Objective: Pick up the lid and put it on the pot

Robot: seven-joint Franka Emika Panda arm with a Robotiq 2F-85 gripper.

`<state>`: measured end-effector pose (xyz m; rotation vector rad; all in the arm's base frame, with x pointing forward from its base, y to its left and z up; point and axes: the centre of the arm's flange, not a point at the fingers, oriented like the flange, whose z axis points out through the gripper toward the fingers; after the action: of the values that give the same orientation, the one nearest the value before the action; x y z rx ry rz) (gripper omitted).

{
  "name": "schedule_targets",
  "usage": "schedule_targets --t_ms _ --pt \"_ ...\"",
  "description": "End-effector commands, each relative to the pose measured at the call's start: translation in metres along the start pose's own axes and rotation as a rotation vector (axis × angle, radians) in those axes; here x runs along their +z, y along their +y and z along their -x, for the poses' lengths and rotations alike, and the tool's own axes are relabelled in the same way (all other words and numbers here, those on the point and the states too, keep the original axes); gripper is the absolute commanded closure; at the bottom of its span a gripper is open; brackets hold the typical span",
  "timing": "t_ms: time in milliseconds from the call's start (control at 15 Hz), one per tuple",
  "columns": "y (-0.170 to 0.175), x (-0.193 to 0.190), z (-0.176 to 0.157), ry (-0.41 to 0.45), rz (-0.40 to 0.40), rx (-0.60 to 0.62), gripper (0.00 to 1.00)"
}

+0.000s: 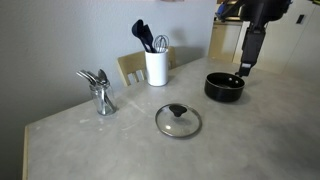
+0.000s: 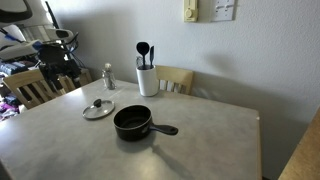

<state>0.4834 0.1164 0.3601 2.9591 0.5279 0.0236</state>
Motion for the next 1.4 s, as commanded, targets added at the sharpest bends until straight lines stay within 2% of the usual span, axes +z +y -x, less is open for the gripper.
schedule_targets --t_ms 0,400,733,933,1000,1267,1333 --pt "0.002 0.009 -0.009 0.029 -0.049 -0.025 0.0" --pt "0.014 0.036 -0.045 0.022 -0.071 -0.045 0.0" --pt "0.009 0.058 -0.097 0.032 -0.085 -0.171 0.0" --pt "0.002 0.071 -0.122 0.047 -0.119 -0.274 0.0" --pt "0.001 0.061 -0.096 0.036 -0.089 -0.208 0.0" --pt "-0.004 0.072 -0.112 0.04 -0.106 -0.255 0.0" --pt "-0.002 0.068 -0.104 0.029 -0.086 -0.217 0.0"
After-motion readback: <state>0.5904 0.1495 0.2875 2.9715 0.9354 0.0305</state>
